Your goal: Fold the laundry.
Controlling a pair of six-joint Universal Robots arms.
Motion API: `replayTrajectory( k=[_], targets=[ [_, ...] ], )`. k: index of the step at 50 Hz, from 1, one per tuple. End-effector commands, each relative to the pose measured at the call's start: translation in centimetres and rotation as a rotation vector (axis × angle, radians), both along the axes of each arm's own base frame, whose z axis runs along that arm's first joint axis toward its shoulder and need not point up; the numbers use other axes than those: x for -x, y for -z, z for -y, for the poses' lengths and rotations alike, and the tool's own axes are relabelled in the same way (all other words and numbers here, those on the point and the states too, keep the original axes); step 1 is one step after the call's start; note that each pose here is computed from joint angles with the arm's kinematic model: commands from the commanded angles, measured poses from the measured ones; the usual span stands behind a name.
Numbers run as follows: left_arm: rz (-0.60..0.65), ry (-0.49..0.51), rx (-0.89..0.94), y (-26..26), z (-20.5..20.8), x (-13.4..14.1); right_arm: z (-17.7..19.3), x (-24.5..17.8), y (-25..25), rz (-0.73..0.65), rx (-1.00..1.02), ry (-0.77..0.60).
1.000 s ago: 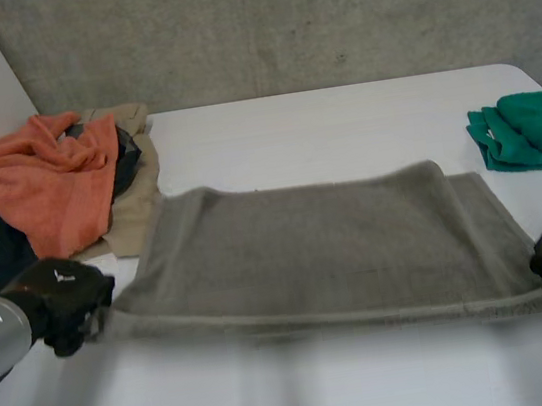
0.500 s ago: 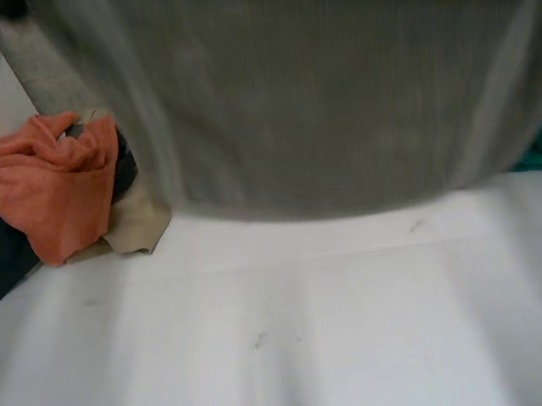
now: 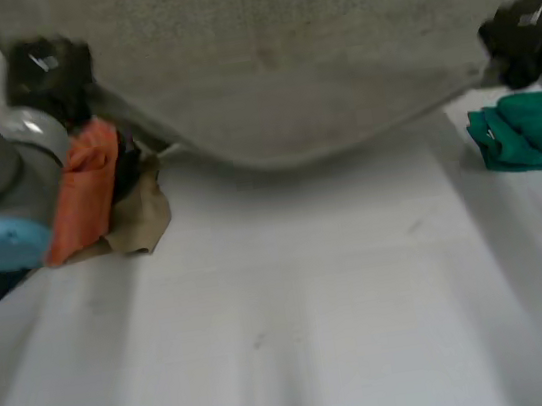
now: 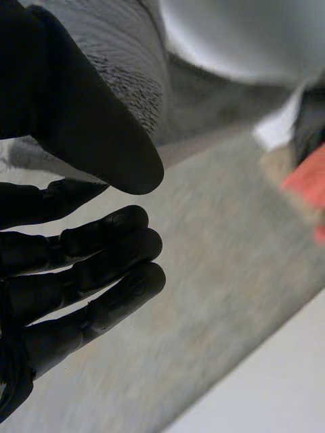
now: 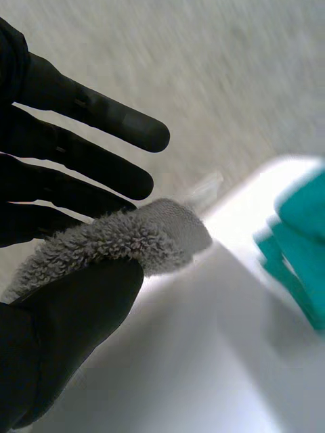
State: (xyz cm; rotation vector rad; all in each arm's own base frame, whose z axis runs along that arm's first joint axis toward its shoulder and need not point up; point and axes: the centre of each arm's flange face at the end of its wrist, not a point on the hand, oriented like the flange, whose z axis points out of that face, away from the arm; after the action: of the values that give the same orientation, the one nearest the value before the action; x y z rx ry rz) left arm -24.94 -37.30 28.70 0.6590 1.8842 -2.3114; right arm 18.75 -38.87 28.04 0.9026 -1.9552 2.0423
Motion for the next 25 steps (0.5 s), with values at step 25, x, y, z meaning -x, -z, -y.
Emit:
replayTrajectory(
  k=[25],
  targets=[
    [0.620, 0.170, -0.602, 8.8, -13.6, -5.2, -7.9, 6.5, 7.4, -0.483, -0.613, 0.019]
  ],
)
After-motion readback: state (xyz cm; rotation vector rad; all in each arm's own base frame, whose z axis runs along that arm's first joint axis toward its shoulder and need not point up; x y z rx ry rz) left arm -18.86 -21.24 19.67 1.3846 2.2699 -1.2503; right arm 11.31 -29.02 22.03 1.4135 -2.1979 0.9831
